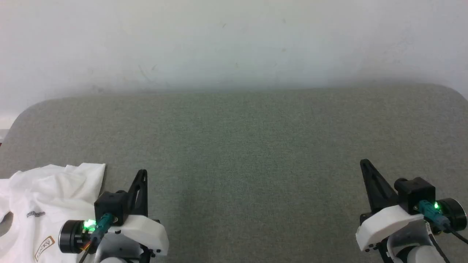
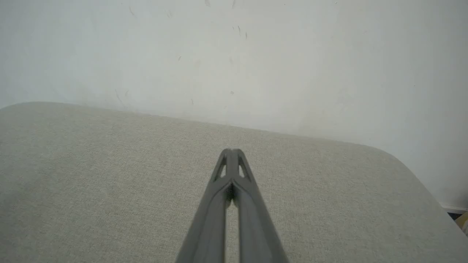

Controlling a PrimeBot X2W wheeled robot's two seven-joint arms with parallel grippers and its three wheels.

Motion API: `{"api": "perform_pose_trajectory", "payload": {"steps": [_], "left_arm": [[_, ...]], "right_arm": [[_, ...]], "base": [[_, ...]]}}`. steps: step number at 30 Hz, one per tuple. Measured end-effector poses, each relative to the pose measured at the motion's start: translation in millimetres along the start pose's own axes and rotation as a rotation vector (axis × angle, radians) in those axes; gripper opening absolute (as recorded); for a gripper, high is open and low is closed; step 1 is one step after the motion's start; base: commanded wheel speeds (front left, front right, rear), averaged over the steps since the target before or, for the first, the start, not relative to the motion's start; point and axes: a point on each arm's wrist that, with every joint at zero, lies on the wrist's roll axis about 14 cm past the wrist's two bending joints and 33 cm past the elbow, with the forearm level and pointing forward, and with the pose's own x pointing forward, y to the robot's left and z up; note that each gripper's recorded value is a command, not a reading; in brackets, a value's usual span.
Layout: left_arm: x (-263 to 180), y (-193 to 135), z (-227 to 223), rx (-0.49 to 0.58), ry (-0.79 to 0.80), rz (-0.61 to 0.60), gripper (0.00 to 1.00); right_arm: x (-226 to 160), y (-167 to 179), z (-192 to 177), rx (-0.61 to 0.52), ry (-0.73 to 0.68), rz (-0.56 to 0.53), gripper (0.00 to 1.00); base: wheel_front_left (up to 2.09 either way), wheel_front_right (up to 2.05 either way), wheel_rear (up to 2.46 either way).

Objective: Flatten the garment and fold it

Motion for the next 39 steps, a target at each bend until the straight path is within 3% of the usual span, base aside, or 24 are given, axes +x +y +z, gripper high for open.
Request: {"api": "perform_pose_trajectory", "payload": {"steps": [26, 27, 39], "left_arm": [[0.0, -0.1, 0.0, 0.0, 0.0, 0.0, 0.0], [0.0, 0.0, -0.1, 0.0, 0.0, 0.0, 1.0], [0.1, -2.1, -0.4, -0.018, -0.005, -0.006, 1.0]], "right_arm": [[0.0, 0.0, 0.0, 0.0, 0.0, 0.0, 0.0], [0.0, 0.0, -0.1, 0.0, 0.0, 0.0, 1.0], [-0.4, -0.7, -1.6, 0.013, -0.002, -0.002, 1.0]], "base": [[0.0, 0.0, 0.0], [0.0, 0.0, 0.0], [0.0, 0.0, 0.0]]}}
